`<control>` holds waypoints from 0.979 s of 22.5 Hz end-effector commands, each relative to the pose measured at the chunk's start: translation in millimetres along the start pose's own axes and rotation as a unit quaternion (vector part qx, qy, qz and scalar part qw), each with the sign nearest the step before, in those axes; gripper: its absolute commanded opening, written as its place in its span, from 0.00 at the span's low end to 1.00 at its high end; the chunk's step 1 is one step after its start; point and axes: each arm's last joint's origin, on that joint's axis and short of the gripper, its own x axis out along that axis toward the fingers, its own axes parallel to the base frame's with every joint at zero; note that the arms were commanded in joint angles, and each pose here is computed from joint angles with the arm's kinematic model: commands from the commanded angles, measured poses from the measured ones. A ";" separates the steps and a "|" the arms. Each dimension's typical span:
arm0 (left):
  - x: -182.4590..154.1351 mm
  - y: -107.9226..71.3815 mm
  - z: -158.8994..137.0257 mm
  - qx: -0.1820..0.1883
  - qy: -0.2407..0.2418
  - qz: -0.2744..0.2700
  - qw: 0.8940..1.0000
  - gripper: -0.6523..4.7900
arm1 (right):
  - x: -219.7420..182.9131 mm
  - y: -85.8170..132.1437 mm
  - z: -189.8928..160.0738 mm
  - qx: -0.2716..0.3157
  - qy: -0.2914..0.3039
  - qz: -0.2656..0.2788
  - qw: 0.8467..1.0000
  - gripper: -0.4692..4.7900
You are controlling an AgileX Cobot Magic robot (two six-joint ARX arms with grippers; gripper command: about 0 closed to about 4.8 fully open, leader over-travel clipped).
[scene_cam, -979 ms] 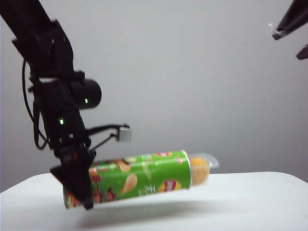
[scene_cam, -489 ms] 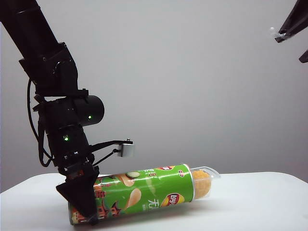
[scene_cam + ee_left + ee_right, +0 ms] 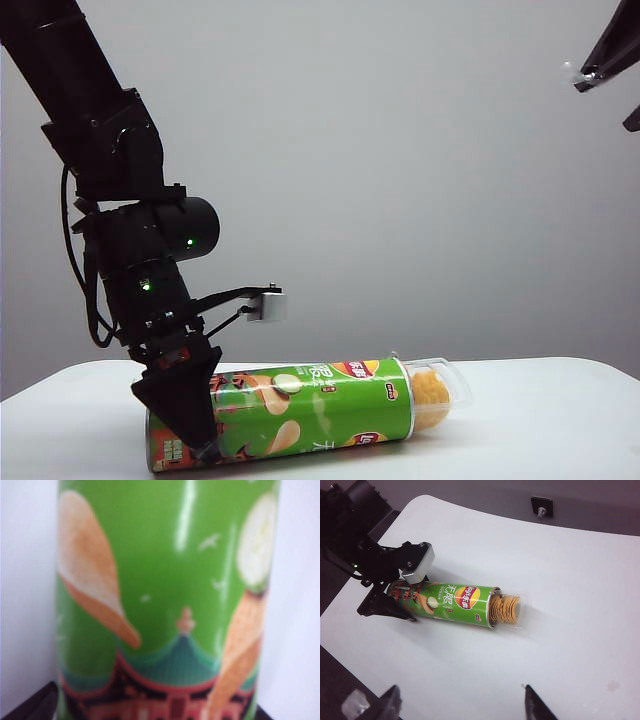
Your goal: Pick up the green tub of chips from the desk, pull out the transparent container with the chips inside partially, and then place the chips back on the desk.
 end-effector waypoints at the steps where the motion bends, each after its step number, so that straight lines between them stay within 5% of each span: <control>1: -1.1 -1.8 -3.2 -0.016 0.025 0.002 1.000 0.99 | -0.3 0.3 1.4 -0.006 -0.004 0.000 1.000 0.69; 10: -70.3 -19.7 11.1 0.005 0.042 0.112 0.993 1.00 | 0.0 0.0 1.6 -0.012 -0.004 -0.002 1.000 0.69; 15: -144.3 -57.5 10.9 -0.016 0.027 0.179 0.983 1.00 | 0.0 -0.5 1.3 -0.018 -0.002 -0.011 1.000 0.69; 18: -193.4 -85.9 8.0 -0.001 -0.048 0.246 0.968 0.93 | -0.2 -2.5 1.0 -0.017 0.000 -0.044 0.999 0.46; 22: -223.9 -108.0 -26.7 -0.055 -0.151 0.313 0.936 0.91 | -4.0 -1.1 1.7 -0.008 -0.013 -0.051 0.999 0.23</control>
